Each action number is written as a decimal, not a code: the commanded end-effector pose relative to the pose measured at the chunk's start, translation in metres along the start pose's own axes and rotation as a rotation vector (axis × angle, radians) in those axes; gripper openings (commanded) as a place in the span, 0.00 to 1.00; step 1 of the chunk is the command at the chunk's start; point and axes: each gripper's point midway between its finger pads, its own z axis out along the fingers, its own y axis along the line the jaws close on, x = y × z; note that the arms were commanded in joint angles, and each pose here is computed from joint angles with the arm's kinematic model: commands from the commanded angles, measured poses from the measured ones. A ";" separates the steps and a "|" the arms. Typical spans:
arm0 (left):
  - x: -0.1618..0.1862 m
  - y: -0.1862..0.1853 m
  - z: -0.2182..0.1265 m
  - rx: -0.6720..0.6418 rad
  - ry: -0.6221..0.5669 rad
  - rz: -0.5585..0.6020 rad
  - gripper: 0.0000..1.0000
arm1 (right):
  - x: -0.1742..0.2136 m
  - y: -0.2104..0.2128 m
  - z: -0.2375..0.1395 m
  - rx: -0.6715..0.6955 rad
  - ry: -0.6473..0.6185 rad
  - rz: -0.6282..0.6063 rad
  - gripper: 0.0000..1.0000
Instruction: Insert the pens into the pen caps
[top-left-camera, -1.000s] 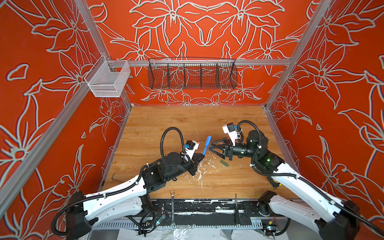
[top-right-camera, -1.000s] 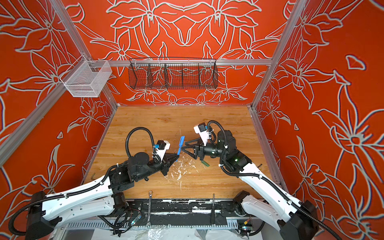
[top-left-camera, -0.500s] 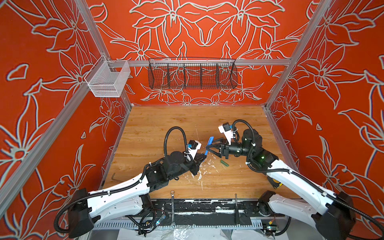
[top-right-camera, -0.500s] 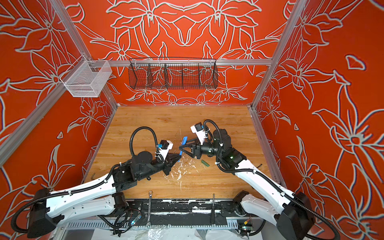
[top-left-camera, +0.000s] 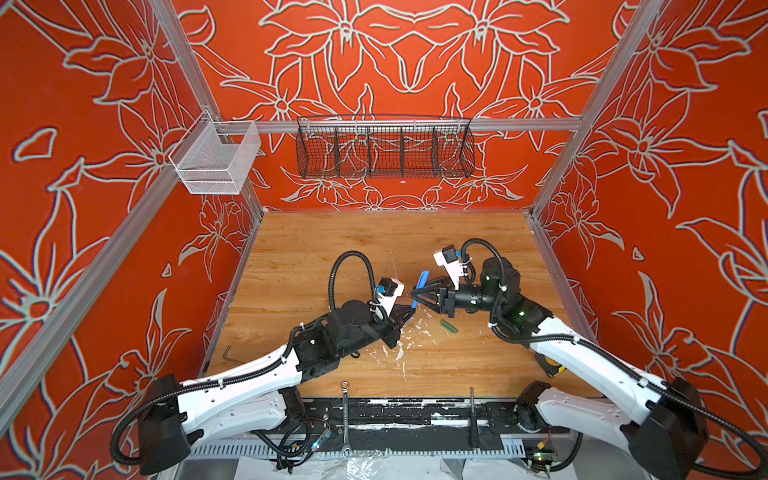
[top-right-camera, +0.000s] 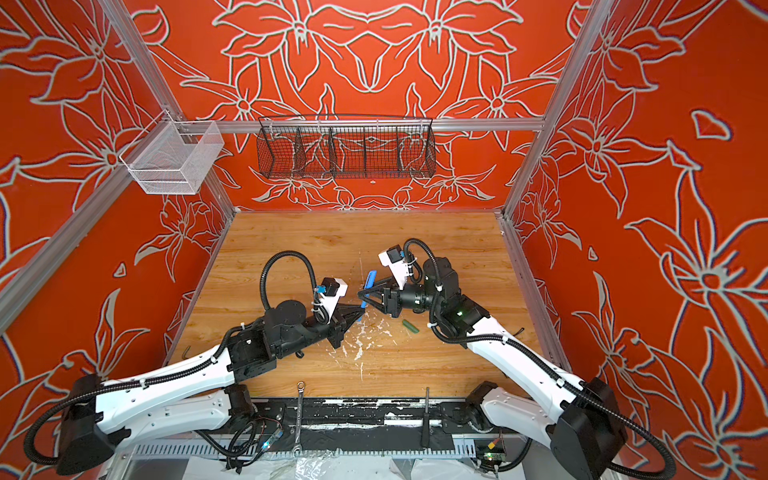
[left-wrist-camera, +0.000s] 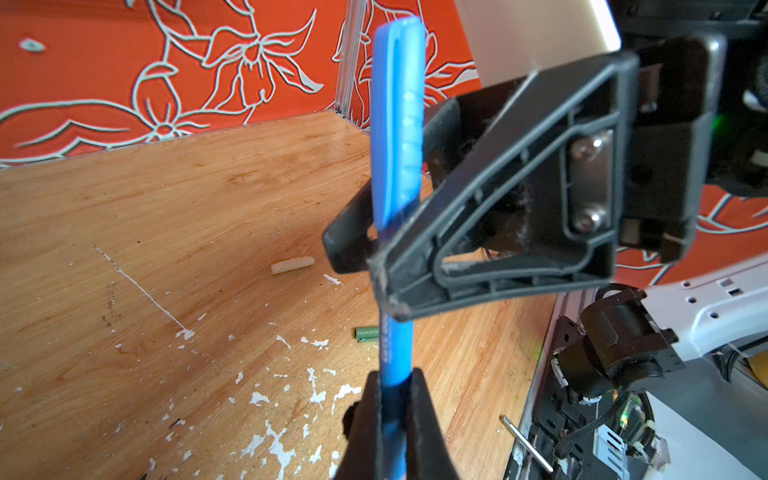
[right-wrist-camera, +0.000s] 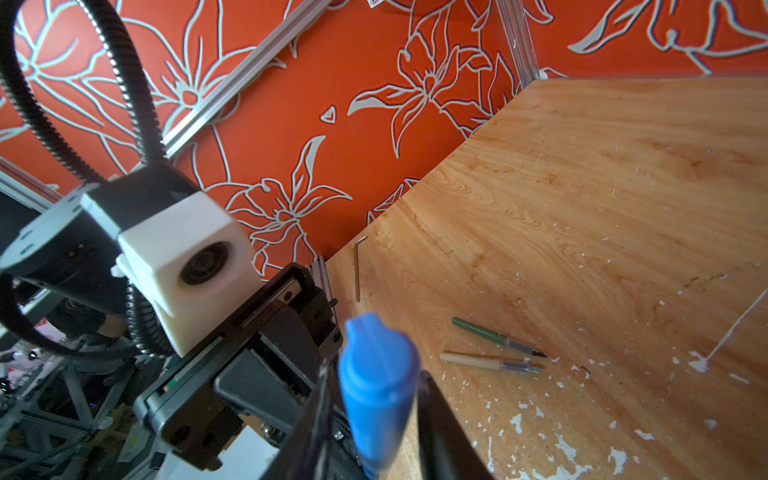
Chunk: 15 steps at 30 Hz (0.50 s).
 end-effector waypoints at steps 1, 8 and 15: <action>-0.021 -0.006 0.000 0.026 -0.047 -0.015 0.00 | -0.006 0.007 0.001 -0.024 -0.016 -0.033 0.24; -0.017 0.005 0.003 -0.037 0.009 -0.069 0.08 | -0.002 0.002 0.000 0.025 0.031 -0.046 0.00; -0.031 0.014 -0.015 0.031 0.062 -0.155 0.38 | -0.005 0.007 -0.007 0.042 0.035 -0.078 0.00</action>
